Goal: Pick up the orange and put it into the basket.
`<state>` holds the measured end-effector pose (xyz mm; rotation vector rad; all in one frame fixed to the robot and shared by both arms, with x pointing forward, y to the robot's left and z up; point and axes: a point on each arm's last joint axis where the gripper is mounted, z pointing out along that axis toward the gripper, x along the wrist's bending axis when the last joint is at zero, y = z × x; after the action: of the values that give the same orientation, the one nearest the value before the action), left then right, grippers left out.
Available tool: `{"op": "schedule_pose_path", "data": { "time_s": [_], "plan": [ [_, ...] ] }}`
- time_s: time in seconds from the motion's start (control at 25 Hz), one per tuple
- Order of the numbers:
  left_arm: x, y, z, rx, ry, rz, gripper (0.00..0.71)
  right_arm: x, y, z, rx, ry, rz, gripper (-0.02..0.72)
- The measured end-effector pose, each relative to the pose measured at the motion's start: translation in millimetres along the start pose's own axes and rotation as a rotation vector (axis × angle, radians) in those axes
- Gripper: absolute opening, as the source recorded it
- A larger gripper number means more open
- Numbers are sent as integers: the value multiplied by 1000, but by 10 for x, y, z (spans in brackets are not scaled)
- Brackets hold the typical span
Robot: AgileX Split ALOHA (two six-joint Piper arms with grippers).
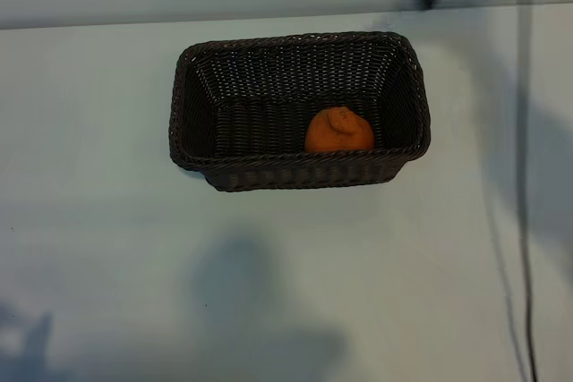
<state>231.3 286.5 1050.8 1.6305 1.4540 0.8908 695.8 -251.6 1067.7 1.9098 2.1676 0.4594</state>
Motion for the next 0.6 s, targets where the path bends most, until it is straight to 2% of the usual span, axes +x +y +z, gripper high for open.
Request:
{"op": "schedule_pose_path", "data": {
  "time_s": [0.12,0.28,0.44,0.6],
  "plan": [
    [0,0,0,0,0,0,593,-682,-55,-54,-6,-55,137,558],
    [0,0,0,0,0,0,593,-1202,-162,-124,-17,-71,238,558],
    [0,0,0,0,0,0,593,-1298,-188,-214,-37,-64,252,558],
    [0,0,0,0,0,2,593,-1212,-196,-607,-117,-61,246,558]
  ]
}}
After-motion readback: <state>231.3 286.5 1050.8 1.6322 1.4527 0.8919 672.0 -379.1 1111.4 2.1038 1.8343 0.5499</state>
